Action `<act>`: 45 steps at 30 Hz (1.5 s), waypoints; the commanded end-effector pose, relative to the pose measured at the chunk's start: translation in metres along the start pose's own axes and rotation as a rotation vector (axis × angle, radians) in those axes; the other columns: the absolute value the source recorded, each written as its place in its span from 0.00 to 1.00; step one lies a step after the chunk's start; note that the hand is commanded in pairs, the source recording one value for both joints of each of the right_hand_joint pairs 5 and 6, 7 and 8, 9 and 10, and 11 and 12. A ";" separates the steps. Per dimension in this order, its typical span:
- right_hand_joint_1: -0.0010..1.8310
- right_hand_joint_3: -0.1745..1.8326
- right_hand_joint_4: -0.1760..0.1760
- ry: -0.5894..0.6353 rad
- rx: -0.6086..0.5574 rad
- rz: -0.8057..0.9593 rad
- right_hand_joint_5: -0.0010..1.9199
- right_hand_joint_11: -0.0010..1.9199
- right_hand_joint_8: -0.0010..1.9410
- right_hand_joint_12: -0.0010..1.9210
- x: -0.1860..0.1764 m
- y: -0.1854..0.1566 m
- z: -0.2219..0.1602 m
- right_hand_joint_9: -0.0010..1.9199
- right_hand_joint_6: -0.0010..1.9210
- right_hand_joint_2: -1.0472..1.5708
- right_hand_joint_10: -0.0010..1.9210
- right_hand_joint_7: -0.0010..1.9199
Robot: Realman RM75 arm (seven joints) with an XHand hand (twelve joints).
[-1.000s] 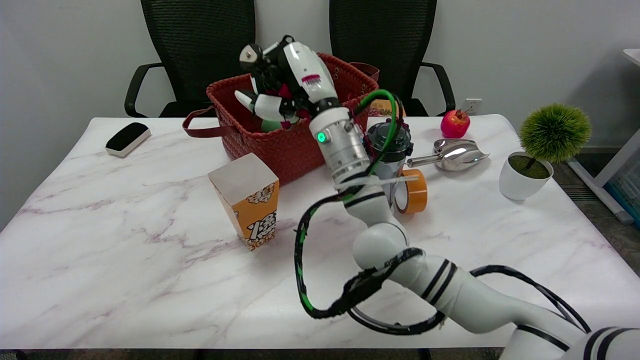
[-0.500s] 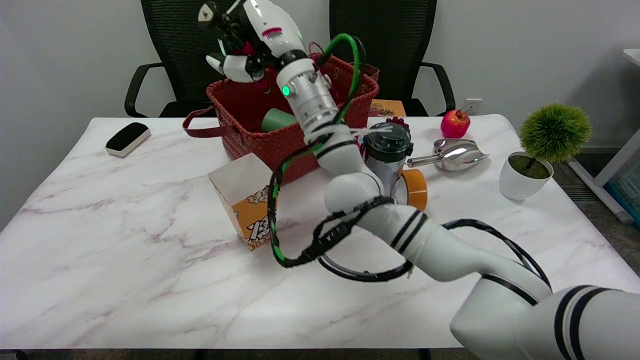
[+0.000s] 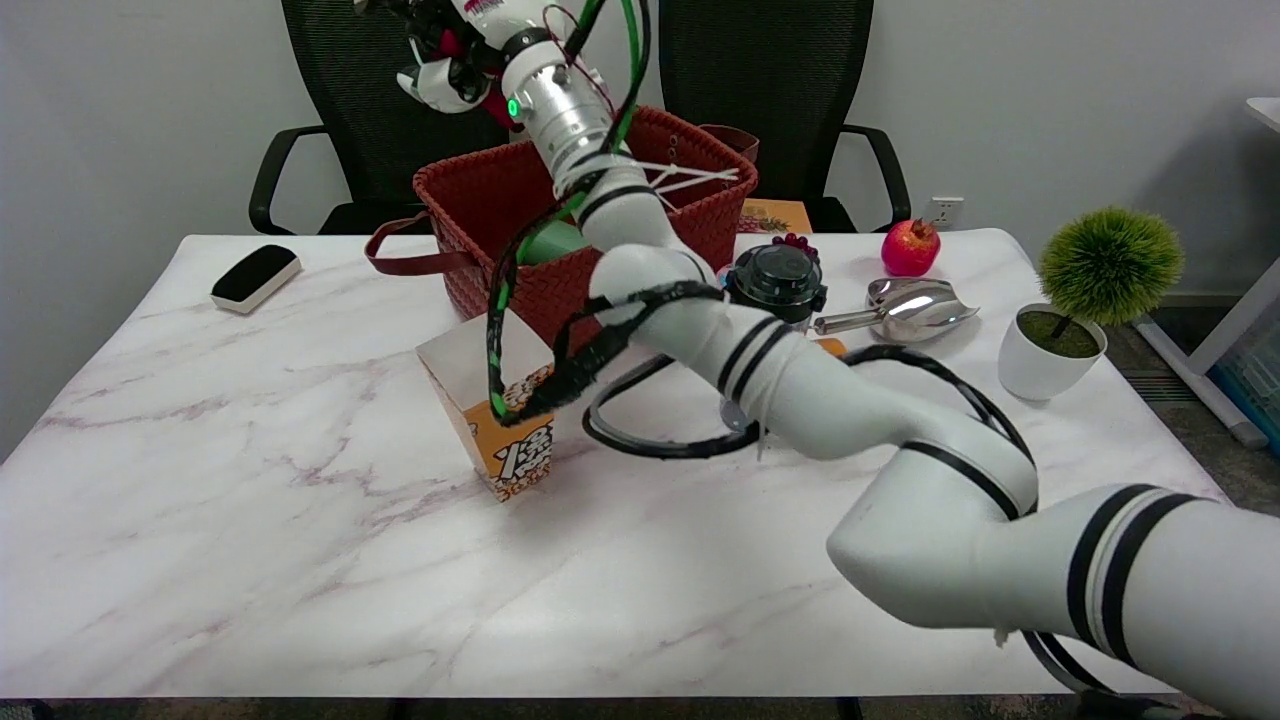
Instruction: Place the flexible tripod into the brown storage basket.
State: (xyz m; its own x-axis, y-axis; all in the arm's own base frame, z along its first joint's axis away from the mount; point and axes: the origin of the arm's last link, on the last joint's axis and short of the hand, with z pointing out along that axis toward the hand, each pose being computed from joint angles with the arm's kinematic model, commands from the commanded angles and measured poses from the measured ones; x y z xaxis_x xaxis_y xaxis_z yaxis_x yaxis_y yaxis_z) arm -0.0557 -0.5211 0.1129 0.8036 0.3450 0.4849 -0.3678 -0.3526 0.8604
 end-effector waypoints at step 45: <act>0.53 0.38 0.50 -0.228 -0.320 -0.158 0.69 1.00 0.99 1.00 -0.033 0.110 -0.006 0.92 0.69 0.64 0.92 1.00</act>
State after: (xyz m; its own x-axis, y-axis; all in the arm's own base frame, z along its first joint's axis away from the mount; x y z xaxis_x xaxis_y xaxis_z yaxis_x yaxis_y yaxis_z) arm -0.1272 -0.5683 0.1963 0.9422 0.1611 0.2939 -0.3010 0.0212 0.9534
